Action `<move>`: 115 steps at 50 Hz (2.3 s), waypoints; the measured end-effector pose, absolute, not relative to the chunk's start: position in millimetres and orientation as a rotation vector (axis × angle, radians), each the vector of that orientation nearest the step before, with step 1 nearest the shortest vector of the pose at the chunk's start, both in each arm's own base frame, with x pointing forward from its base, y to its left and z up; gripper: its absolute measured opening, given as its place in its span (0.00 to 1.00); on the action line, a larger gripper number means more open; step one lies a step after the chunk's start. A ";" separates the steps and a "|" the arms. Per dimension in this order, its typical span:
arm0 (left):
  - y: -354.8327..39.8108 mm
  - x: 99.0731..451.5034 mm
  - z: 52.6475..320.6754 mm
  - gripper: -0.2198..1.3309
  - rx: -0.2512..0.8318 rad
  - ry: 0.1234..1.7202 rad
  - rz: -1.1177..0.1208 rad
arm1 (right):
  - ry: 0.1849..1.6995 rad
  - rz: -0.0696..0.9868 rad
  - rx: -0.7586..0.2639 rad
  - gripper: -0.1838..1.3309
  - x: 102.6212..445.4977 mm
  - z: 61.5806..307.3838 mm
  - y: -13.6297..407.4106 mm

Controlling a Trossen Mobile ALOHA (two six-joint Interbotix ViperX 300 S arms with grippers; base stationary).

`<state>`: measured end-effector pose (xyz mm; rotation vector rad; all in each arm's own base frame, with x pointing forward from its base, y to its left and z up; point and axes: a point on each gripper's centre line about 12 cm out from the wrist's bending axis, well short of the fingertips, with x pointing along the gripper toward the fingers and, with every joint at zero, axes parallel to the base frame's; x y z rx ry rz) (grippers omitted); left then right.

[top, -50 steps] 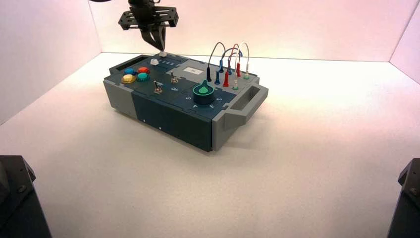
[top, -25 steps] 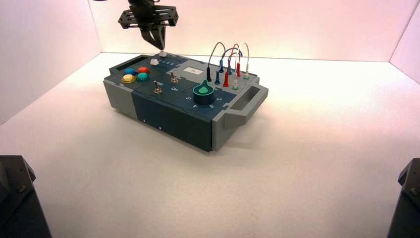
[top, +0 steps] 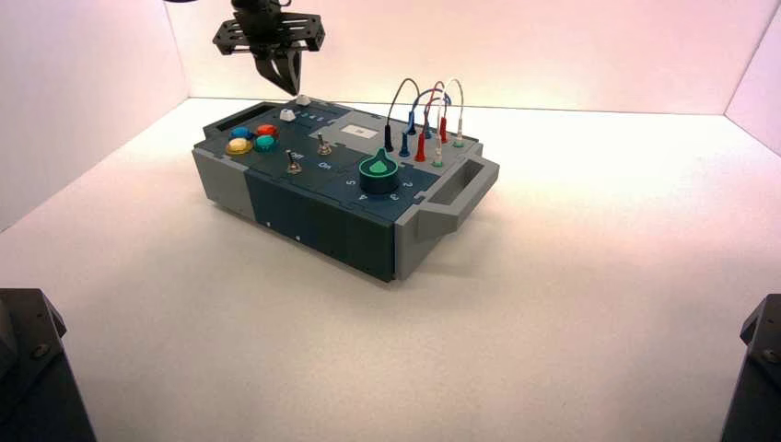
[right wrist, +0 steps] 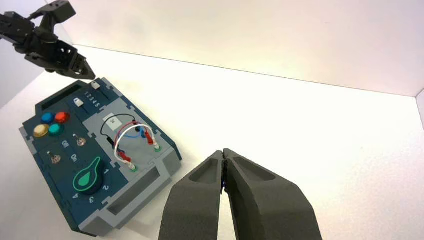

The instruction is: Move the top slider to position 3.

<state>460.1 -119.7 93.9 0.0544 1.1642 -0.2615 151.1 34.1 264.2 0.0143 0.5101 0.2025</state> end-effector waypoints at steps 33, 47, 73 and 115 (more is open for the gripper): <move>-121.8 455.4 90.9 0.04 0.073 1.187 -0.277 | 0.510 0.203 0.013 0.03 151.1 264.2 34.1; -125.3 454.5 90.9 0.04 0.079 1.186 -0.285 | 0.510 0.202 0.011 0.03 151.1 264.2 34.0; -130.1 452.2 90.6 0.04 0.089 1.193 -0.297 | 0.510 0.202 0.011 0.03 151.1 264.2 34.0; -136.9 449.2 90.2 0.04 0.100 1.202 -0.312 | 0.510 0.203 0.014 0.03 151.1 264.2 34.1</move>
